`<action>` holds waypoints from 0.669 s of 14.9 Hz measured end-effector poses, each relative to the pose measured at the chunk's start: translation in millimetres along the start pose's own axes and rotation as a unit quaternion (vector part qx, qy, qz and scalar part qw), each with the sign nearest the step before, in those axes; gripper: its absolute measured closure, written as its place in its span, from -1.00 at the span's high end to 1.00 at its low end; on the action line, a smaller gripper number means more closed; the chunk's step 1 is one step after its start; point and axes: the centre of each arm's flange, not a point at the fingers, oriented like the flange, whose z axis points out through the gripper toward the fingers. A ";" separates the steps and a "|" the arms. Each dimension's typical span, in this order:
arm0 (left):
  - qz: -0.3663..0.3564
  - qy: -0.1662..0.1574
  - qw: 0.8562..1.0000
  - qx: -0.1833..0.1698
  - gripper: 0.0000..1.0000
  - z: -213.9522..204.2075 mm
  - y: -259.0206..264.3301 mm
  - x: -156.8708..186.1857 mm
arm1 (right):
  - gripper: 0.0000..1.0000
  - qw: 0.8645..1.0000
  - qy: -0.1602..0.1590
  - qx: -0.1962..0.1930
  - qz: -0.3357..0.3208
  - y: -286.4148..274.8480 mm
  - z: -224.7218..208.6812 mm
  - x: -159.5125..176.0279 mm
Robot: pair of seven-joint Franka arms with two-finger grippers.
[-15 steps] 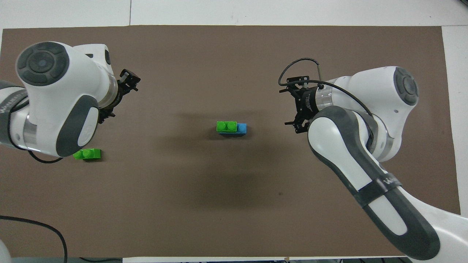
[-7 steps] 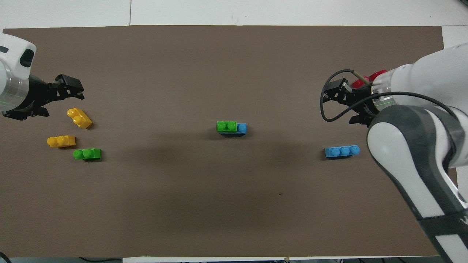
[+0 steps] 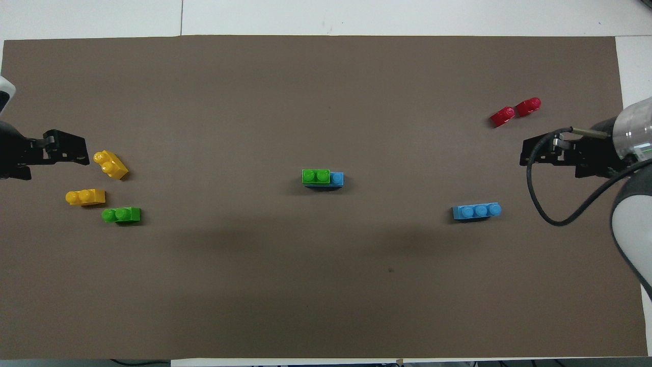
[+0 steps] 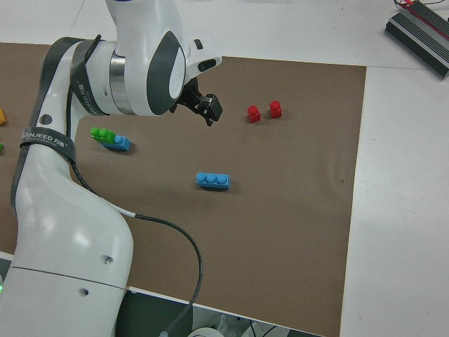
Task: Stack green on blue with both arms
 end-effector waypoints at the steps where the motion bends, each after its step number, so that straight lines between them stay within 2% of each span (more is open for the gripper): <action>1: 0.002 -0.004 1.000 0.001 1.00 -6.1 -0.4 -2.7 | 1.00 1.000 -0.004 -0.002 -0.012 5.7 -7.0 -2.5; 4: 0.022 -0.019 1.000 0.004 1.00 -23.0 1.5 -10.6 | 1.00 0.999 -0.007 -0.011 -0.051 20.6 -25.1 -4.7; 7: 0.070 -0.017 0.997 0.003 1.00 -27.0 0.6 -10.1 | 1.00 0.997 -0.003 -0.021 -0.071 27.0 -30.3 -3.6; 10: 0.077 -0.012 0.997 0.001 1.00 -35.6 -0.5 -8.7 | 1.00 0.997 -0.005 -0.023 -0.074 27.4 -30.0 -4.0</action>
